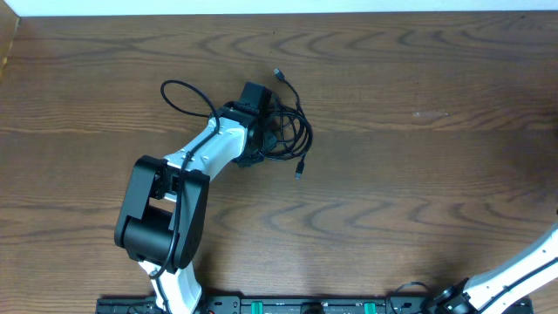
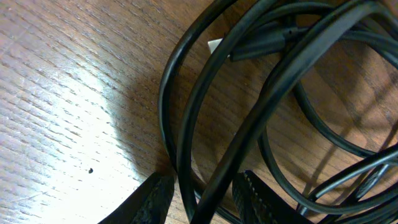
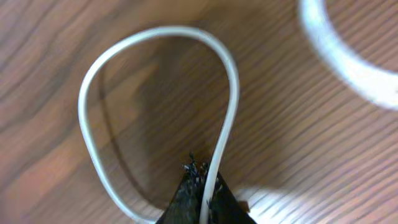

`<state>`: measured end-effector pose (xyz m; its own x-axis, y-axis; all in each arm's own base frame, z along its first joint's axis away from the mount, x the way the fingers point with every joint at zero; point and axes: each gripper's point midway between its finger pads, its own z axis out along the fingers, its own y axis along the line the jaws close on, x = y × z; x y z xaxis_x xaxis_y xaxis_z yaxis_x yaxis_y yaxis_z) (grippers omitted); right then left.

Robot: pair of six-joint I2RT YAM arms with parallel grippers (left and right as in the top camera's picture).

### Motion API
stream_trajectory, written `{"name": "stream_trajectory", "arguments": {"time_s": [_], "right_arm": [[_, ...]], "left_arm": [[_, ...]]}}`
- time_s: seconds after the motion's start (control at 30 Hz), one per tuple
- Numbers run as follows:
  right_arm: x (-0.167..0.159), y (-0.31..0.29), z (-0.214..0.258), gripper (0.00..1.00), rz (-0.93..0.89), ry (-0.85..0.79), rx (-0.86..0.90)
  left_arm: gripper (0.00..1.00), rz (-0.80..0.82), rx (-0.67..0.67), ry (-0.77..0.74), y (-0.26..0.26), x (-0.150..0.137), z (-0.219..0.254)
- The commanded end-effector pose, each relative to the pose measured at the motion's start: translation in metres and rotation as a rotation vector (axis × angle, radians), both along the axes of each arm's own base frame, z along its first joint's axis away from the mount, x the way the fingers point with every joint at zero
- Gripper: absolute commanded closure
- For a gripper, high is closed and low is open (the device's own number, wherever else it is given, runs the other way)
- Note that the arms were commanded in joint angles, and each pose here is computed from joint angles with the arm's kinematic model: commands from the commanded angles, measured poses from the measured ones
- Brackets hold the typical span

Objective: Untangle cables

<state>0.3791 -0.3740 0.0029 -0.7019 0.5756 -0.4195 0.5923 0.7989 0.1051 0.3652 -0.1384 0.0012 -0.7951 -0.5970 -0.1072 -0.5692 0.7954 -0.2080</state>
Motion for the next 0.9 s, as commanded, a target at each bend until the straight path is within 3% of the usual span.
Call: {"name": "stream_trajectory", "arguments": {"time_s": [0.0, 0.23, 0.53, 0.7, 0.87], "right_arm": [[0.002, 0.040, -0.006, 0.99, 0.026, 0.008, 0.144], [0.005, 0.083, 0.000, 0.99, 0.082, 0.063, 0.228], [0.035, 0.172, 0.028, 0.99, 0.296, 0.105, 0.263], [0.052, 0.249, 0.066, 0.99, 0.460, 0.081, 0.293], [0.051, 0.284, 0.105, 0.99, 0.554, 0.093, 0.183]], "left_arm": [[0.60, -0.008, 0.004, 0.023, -0.001, -0.006, -0.005], [0.60, -0.008, 0.004, 0.023, -0.001, -0.006, -0.005], [0.60, 0.005, 0.052, 0.004, 0.008, -0.002, -0.005], [0.60, 0.005, 0.047, -0.010, 0.007, 0.001, -0.004], [0.60, 0.005, 0.045, -0.013, 0.006, 0.002, -0.004]]}}
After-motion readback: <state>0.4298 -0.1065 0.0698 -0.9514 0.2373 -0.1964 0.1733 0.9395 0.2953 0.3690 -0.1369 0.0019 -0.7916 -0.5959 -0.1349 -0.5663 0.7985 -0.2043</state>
